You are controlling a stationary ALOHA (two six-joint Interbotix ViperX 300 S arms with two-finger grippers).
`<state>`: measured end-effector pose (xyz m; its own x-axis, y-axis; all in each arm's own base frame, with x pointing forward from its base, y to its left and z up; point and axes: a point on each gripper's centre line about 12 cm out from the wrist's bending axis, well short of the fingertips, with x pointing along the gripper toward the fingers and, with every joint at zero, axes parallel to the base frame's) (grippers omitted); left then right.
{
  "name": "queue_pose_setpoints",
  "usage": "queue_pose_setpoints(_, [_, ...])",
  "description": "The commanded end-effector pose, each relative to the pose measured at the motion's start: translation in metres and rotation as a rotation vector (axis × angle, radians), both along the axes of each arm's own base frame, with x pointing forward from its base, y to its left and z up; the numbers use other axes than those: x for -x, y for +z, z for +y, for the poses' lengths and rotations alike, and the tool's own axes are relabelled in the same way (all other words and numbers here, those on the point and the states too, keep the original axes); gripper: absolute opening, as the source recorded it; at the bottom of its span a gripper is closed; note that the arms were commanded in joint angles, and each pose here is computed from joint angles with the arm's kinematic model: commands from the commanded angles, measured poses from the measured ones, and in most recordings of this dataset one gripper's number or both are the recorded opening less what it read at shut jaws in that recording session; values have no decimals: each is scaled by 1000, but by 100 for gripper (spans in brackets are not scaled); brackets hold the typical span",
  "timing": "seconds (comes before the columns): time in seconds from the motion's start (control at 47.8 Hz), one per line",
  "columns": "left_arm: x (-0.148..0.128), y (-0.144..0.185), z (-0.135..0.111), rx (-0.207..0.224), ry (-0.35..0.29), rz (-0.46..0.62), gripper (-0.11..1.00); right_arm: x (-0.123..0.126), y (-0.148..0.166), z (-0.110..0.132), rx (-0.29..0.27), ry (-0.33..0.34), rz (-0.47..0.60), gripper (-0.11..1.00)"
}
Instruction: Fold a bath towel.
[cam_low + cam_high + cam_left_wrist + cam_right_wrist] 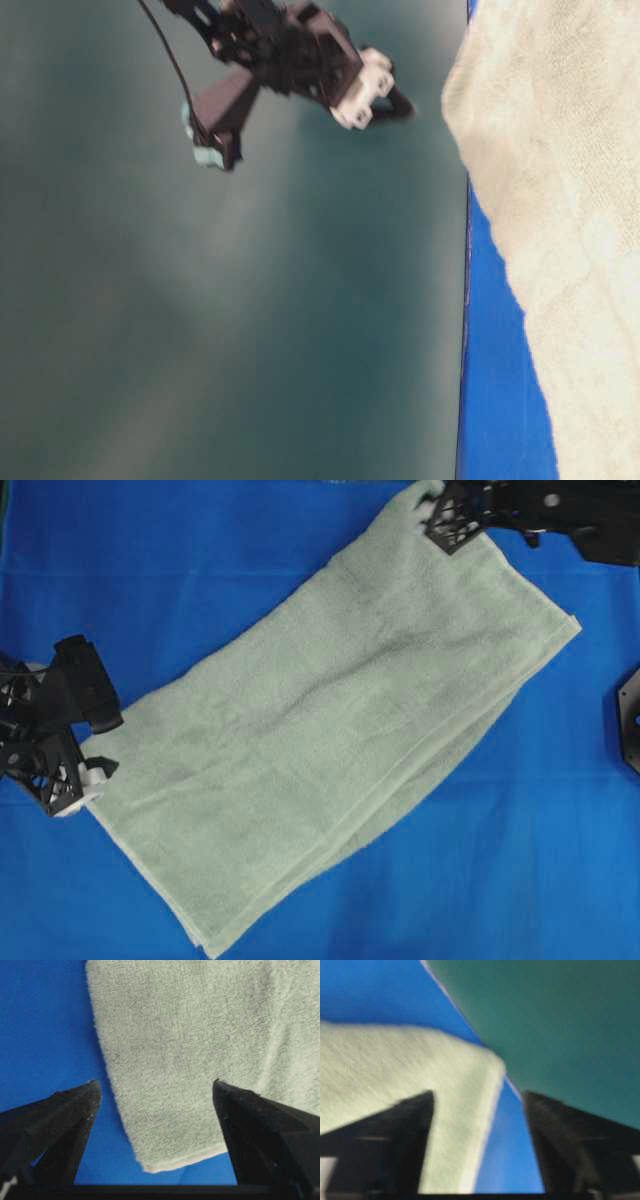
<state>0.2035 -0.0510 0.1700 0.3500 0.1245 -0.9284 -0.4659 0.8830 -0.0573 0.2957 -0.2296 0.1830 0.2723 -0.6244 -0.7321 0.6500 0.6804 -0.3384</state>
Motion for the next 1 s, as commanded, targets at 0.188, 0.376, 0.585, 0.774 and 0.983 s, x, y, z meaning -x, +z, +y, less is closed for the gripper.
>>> queue_pose_setpoints(0.188, [0,9,4,10,10,-38,86,62,24,42,-113,-103,-30,64])
queue_pose_setpoints(0.376, [-2,9,7,0,1,-39,86,82,15,64,-230,-85,26,63])
queue_pose_setpoints(0.585, [-6,10,9,-2,-11,-50,86,80,2,61,-247,-69,25,64])
queue_pose_setpoints(0.774, [-7,10,8,2,-14,-57,86,79,-46,55,-302,-53,39,64])
queue_pose_setpoints(0.983, [-7,9,8,2,-13,-56,86,85,-83,49,-349,-60,27,64])
